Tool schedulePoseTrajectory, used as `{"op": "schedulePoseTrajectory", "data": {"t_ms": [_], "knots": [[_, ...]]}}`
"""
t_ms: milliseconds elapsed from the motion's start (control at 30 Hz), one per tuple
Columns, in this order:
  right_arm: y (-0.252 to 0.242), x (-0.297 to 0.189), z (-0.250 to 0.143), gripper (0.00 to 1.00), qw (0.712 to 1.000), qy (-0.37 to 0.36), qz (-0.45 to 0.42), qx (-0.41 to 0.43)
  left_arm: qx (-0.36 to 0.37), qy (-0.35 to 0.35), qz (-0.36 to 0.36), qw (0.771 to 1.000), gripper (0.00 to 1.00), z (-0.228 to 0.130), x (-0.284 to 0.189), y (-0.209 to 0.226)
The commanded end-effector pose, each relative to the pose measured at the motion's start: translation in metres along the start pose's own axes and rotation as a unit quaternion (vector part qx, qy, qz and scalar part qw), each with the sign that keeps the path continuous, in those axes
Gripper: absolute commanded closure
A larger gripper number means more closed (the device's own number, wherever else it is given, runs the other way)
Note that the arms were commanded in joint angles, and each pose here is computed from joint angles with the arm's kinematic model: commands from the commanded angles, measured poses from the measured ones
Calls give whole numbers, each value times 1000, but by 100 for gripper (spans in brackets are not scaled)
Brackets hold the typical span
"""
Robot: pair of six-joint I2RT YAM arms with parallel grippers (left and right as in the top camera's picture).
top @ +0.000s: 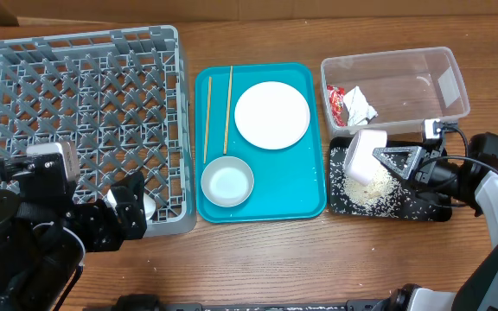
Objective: Sort waste into correct bins and load items into the dishwasher
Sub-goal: 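Tip the rice off the pink plate onto the black tray, then set the pink plate back on the teal tray with the right gripper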
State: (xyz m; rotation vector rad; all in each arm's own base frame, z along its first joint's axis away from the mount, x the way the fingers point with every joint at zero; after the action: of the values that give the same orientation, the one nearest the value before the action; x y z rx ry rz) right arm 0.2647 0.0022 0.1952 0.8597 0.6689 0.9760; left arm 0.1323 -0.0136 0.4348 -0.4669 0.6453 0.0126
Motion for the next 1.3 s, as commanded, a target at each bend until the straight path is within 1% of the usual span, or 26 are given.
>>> {"op": "schedulePoseTrajectory", "data": {"t_ms": [0,33,67,100,133,167,200,233,267,400,567,600,633,667,767,867,933,1033,1100,1167,1200,1267], "knots": [[-3,-1,5,96,1000,-4,-5,10,12,-2,-1,1000,0,0,-1,0],[9,-1,9,96,999,-22,43,23,12,-2,-1,1000,0,0,-1,0],[14,0,9,96,998,-24,57,14,12,-2,0,1000,0,0,-1,0],[17,2,10,96,998,-21,55,-19,12,-2,0,1000,0,0,-1,0],[11,4,7,96,999,-5,23,-40,12,-2,-1,1000,0,0,-1,0],[2,4,7,96,999,9,-14,-36,12,-2,0,1000,0,0,-1,0],[-4,4,7,96,999,13,-33,7,12,-2,-1,1000,0,0,-1,0],[-3,4,8,96,999,11,-29,25,12,-2,-1,1000,0,0,-1,0],[-1,4,8,96,999,9,-21,24,12,-2,-1,1000,0,0,-1,0],[8,16,5,96,999,39,-36,5,12,-2,0,1000,0,0,-1,0],[41,48,3,96,988,121,-91,-26,12,-2,0,1000,0,0,-1,0],[64,69,3,96,976,156,-132,-71,12,-2,-1,1000,0,0,-1,0],[71,79,3,96,965,169,-180,-87,12,-2,-1,1000,0,0,-1,0],[78,88,3,96,953,177,-224,-106,12,-2,-1,1000,0,0,-1,0],[94,118,-10,96,912,193,-323,-163,12,-2,-1,1000,0,0,-1,0],[93,146,-36,96,872,211,-392,-203,12,-2,-1,1000,0,0,-1,0],[84,162,-53,96,846,232,-427,-222,12,-2,0,1000,0,0,-1,0],[61,183,-73,96,812,265,-462,-238,12,-2,-1,1000,0,0,-1,0],[43,195,-83,96,799,287,-472,-236,12,-2,-1,1000,0,0,-1,0],[30,206,-93,96,797,315,-458,-238,12,-2,0,1000,0,0,-1,0],[26,214,-99,96,799,336,-433,-247,12,-2,-1,1000,0,0,-1,0],[24,223,-107,95,804,351,-408,-253,12,-2,-1,1000,0,0,-1,0]]}}
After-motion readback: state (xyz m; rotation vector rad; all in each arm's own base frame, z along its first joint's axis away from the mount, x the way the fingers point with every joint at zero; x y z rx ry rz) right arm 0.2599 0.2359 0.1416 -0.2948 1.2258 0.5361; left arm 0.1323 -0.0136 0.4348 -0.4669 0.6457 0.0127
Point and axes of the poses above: each gripper's point midway between its finger pads, its own x axis out along the fingers, its own y axis along the line the jaws close on, z = x × y, the point moved 6 cm from there along -x, back along the fingers, and after that the axes turned 13 degrees about -x, right-handed, at the moved point
